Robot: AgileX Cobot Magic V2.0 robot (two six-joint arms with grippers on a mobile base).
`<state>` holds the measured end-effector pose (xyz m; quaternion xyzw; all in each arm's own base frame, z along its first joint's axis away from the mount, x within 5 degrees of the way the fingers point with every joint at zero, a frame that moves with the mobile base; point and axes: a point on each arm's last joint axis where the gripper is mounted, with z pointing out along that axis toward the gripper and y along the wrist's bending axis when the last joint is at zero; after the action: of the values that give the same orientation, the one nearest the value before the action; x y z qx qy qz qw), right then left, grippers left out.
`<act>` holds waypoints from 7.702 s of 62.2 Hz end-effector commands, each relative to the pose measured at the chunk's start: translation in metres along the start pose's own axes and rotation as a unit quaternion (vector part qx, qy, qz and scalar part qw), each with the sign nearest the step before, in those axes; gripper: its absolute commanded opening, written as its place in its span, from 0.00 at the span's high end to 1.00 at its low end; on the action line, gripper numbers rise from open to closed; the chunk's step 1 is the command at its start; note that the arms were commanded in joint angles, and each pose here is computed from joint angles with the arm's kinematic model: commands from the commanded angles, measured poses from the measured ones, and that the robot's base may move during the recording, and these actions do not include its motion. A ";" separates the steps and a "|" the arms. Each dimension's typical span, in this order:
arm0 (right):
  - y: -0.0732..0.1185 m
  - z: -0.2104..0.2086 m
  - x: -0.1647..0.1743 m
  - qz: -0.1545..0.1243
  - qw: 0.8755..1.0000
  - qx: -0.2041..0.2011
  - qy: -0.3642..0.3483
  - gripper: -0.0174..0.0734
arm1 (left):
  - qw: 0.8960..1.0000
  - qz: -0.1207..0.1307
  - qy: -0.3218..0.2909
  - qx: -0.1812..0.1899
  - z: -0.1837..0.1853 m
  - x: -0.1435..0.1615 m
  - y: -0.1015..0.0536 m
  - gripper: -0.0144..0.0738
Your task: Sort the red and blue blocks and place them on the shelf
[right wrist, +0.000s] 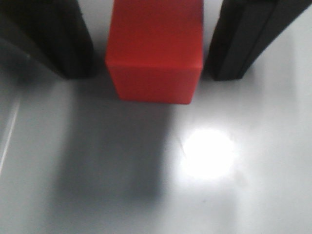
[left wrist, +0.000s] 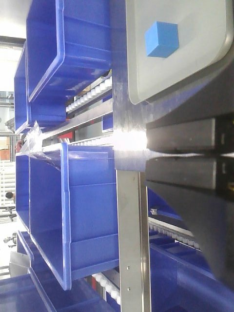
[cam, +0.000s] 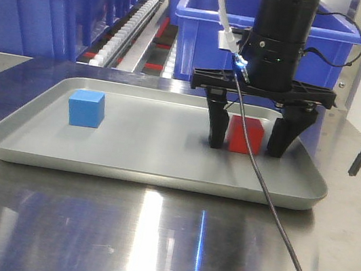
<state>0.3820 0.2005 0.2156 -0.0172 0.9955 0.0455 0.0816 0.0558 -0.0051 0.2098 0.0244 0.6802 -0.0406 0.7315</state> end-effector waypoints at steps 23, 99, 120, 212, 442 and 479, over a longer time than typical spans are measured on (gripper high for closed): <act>-0.001 -0.066 -0.001 -0.001 0.996 -0.032 -0.078 0.73 | 1.000 -0.006 -0.027 0.001 -0.001 0.007 0.000 0.70; -0.151 -0.167 0.168 -0.051 0.848 -0.026 -0.527 0.73 | 1.000 -0.006 -0.027 0.001 -0.001 0.007 0.000 0.69; -0.161 -0.164 0.248 -0.035 0.795 -0.037 -0.604 0.73 | 1.000 -0.006 -0.027 0.001 -0.001 0.007 0.000 0.69; -0.165 -0.165 0.276 -0.022 0.764 -0.053 -0.642 0.73 | 1.000 -0.009 -0.028 0.001 -0.001 0.006 0.000 0.70; -0.165 -0.165 0.276 -0.022 0.764 -0.053 -0.642 0.73 | 0.791 -0.084 0.605 -0.017 0.327 -0.022 -0.160 0.70; -0.165 -0.165 0.276 -0.022 0.764 -0.053 -0.642 0.73 | 0.857 -0.082 0.494 0.120 0.252 -0.099 -0.112 0.70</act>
<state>0.0898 0.0152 0.2995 -0.0132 0.7467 0.0994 0.6576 0.3036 -0.1496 0.3010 0.0393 0.9684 -0.1373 0.2045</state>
